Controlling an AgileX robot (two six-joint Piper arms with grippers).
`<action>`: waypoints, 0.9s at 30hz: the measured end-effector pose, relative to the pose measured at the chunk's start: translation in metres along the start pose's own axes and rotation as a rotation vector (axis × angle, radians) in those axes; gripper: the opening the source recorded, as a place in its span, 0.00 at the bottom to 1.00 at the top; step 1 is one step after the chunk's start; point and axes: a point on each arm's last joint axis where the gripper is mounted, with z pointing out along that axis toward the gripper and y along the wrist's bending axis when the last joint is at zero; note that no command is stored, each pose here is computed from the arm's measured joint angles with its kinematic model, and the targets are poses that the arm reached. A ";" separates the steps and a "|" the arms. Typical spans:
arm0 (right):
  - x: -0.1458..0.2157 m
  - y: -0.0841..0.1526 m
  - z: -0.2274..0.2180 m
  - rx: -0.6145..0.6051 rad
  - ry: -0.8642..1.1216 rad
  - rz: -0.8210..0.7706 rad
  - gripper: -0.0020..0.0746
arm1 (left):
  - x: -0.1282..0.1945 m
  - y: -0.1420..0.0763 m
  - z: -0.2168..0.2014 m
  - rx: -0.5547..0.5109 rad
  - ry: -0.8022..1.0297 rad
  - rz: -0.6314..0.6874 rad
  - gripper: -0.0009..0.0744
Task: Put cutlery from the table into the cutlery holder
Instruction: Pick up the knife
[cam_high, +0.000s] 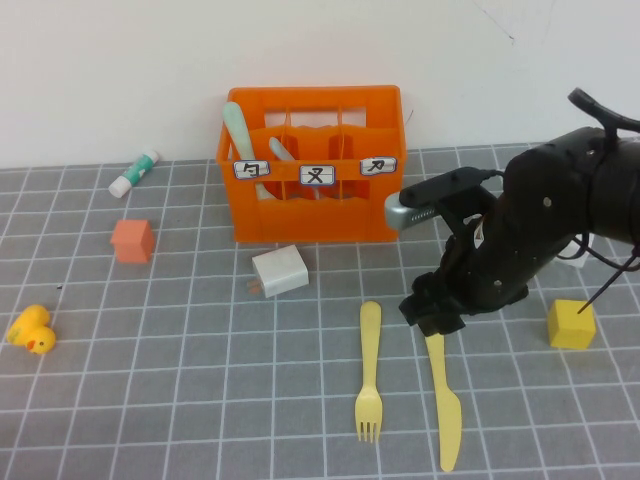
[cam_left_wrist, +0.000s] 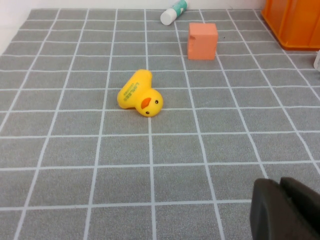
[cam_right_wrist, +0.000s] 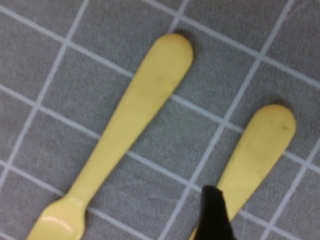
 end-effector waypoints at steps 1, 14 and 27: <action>0.000 0.001 0.001 -0.001 0.005 0.000 0.62 | 0.000 0.000 0.000 0.000 0.000 -0.002 0.01; 0.008 0.012 0.037 0.023 0.106 0.012 0.62 | 0.000 0.000 0.000 0.000 0.000 -0.006 0.01; 0.006 0.011 0.038 0.037 0.087 -0.001 0.51 | 0.000 0.000 0.000 0.000 0.000 -0.006 0.01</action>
